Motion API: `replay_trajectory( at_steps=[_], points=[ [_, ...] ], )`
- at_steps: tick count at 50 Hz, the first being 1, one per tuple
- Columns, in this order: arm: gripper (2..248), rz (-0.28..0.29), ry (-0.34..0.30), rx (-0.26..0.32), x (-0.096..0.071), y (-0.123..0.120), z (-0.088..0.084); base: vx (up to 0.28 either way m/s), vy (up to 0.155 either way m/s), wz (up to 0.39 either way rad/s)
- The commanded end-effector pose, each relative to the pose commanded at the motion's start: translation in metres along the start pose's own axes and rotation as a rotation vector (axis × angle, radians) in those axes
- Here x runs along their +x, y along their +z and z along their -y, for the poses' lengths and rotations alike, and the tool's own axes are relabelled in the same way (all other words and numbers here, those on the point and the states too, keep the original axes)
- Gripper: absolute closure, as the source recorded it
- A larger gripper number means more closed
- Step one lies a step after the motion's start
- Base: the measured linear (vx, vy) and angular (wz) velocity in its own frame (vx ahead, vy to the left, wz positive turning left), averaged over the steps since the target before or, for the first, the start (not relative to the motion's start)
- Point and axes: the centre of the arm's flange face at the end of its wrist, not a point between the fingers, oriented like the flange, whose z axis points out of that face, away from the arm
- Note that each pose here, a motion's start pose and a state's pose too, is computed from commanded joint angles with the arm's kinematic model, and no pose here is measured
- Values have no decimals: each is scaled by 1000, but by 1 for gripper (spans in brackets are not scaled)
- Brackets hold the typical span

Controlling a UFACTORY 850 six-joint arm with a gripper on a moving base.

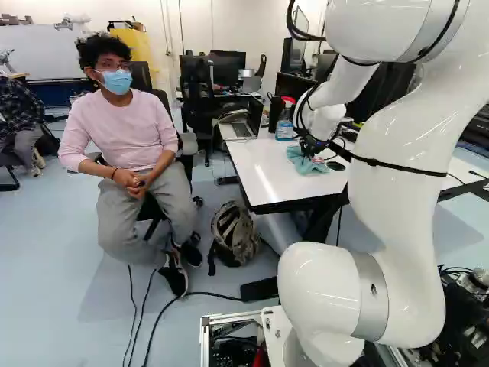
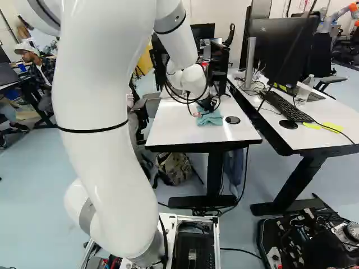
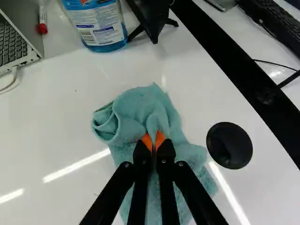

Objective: Clean the table with the green towel

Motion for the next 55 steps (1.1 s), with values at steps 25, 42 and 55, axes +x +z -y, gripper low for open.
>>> replay_trajectory(
  at_steps=[25, 42, 55],
  points=[
    [222, -19, 0, 0, 5, -12, 0, 0, 0, 0],
    [222, 15, 0, 0, 2, -37, 0, 0, 0, 0],
    [222, 68, -2, 1, 1, -54, 1, 0, 0, 0]
  ],
)
